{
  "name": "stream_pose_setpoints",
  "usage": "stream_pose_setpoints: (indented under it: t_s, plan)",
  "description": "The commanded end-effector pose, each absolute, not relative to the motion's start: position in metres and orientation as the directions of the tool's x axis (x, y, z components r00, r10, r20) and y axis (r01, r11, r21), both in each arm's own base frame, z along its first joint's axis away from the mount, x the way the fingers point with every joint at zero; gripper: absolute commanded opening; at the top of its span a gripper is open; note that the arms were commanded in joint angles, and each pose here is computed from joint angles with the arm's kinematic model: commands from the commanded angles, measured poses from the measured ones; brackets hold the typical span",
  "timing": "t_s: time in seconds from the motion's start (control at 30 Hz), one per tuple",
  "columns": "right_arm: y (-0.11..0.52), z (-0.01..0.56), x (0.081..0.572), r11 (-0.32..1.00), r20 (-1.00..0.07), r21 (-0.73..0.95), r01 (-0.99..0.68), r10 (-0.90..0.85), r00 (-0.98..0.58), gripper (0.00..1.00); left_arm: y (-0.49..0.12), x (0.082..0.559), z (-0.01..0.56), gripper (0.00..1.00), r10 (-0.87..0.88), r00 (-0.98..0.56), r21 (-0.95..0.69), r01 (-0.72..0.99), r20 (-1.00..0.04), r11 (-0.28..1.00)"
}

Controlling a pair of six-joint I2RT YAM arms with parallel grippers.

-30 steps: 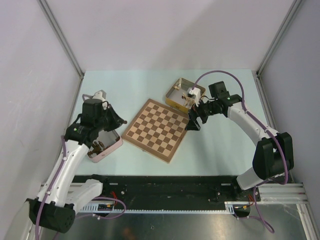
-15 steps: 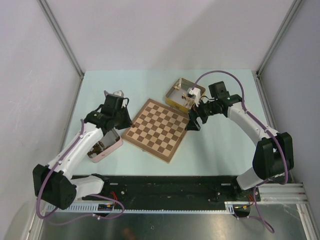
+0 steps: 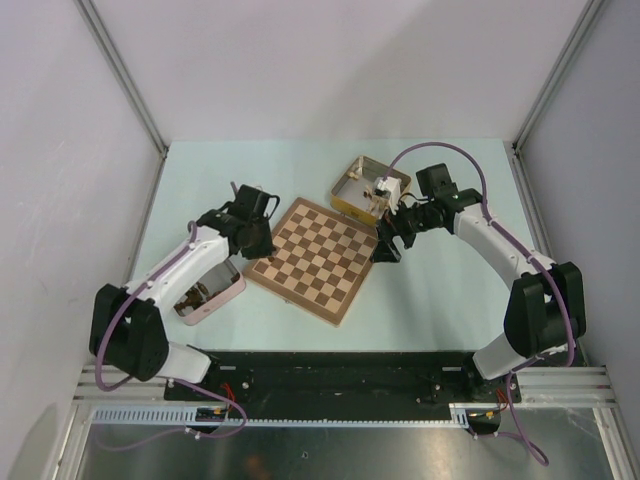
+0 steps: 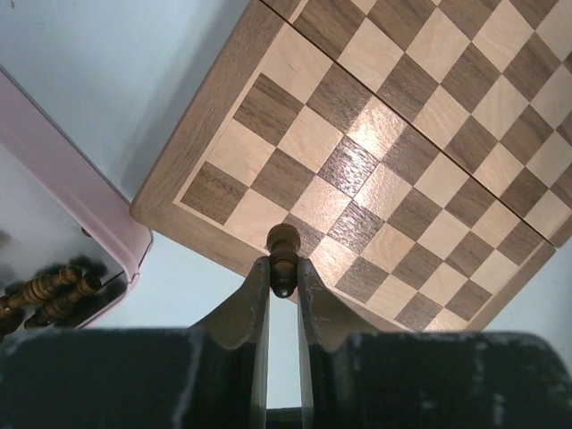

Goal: Set up the chess pieces on the board

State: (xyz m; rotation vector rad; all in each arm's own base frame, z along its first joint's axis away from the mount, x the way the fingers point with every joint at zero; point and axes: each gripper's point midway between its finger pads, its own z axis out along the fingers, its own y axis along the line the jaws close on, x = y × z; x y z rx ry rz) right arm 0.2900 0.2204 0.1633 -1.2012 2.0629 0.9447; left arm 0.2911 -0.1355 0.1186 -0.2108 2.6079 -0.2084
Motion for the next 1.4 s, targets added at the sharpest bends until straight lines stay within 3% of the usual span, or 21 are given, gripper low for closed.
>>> stream_pose_setpoints:
  t_s: [0.0, 0.47, 0.97, 1.37]
  plan:
    - [0.226, 0.175, 0.293, 0.326, -0.772, 0.277, -0.904, -0.485, -0.412, 1.0, -0.141, 0.308, 0.127, 0.1, -0.19, -0.834, -0.172, -0.117, -0.518, 0.978]
    - [0.225, 0.172, 0.294, 0.328, -0.765, 0.283, -0.901, -0.489, -0.418, 1.0, -0.146, 0.312, 0.113, 0.1, -0.155, -0.858, -0.14, -0.098, -0.489, 0.985]
    - [0.225, 0.171, 0.294, 0.33, -0.762, 0.285, -0.9, -0.491, -0.422, 1.0, -0.128, 0.311, 0.106, 0.09, -0.227, -0.841, -0.073, -0.22, -0.491, 0.973]
    - [0.226, 0.17, 0.295, 0.328, -0.763, 0.287, -0.9, -0.49, -0.422, 1.0, -0.127, 0.313, 0.097, 0.11, -0.205, -0.855, -0.04, -0.213, -0.476, 0.976]
